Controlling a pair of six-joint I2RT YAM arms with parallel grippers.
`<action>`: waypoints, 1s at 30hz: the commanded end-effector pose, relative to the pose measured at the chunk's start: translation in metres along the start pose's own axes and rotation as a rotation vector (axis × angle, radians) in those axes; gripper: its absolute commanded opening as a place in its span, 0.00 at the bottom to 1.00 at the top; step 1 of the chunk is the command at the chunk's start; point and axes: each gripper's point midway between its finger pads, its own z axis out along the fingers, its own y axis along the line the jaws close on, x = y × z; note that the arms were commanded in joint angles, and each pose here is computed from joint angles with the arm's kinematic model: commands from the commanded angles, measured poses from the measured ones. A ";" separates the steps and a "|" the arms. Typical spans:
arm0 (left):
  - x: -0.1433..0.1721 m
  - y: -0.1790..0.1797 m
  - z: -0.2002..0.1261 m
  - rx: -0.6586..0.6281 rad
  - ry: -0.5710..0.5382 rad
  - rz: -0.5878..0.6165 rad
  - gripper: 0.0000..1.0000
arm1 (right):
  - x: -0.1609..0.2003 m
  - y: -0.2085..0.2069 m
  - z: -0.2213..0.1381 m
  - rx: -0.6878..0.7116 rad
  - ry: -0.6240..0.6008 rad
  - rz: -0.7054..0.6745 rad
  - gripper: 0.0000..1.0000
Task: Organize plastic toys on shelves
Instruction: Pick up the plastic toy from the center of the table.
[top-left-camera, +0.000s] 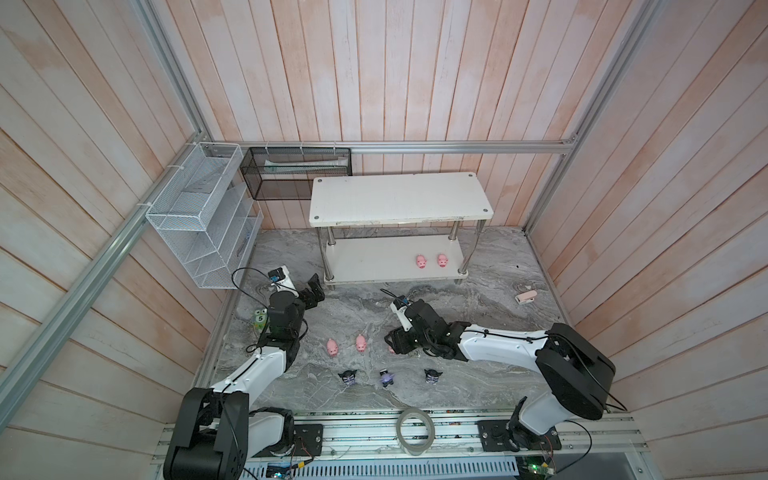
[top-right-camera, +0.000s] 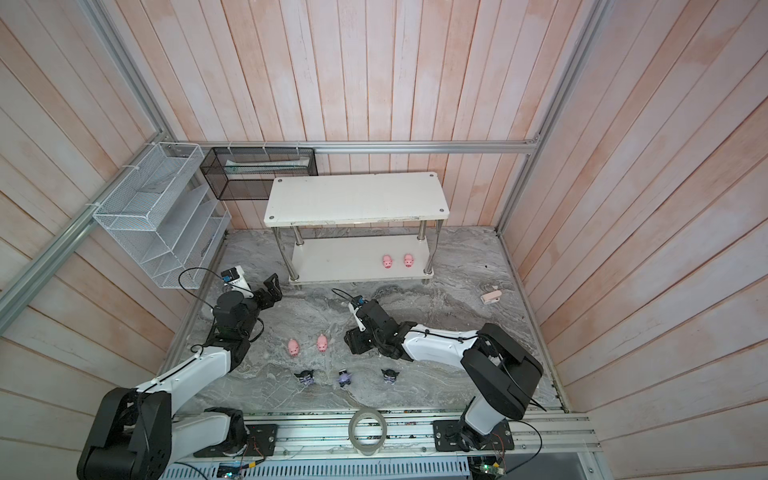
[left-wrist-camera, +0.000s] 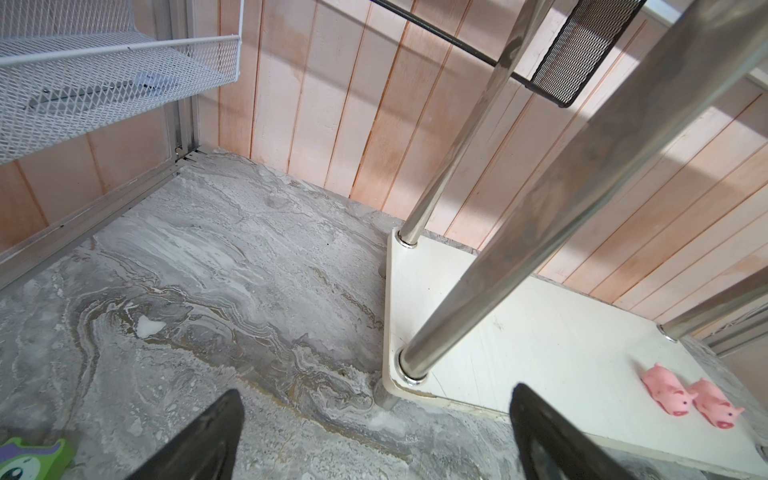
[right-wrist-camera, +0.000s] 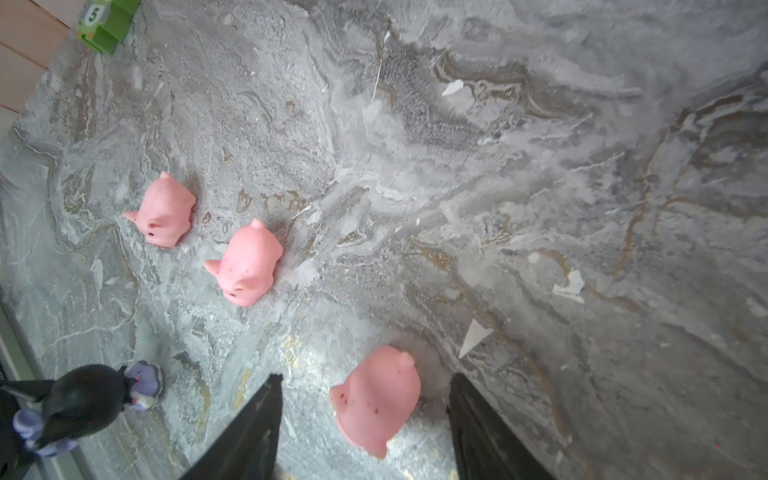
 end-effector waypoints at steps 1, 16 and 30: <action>0.004 0.001 -0.003 -0.004 0.007 -0.004 1.00 | 0.005 0.010 0.001 -0.014 0.044 0.004 0.64; 0.007 0.002 -0.006 -0.003 0.010 -0.008 1.00 | 0.034 0.005 0.019 0.048 0.122 -0.012 0.63; 0.009 0.004 -0.006 -0.008 0.014 -0.008 1.00 | 0.025 0.006 0.007 0.076 0.067 -0.015 0.59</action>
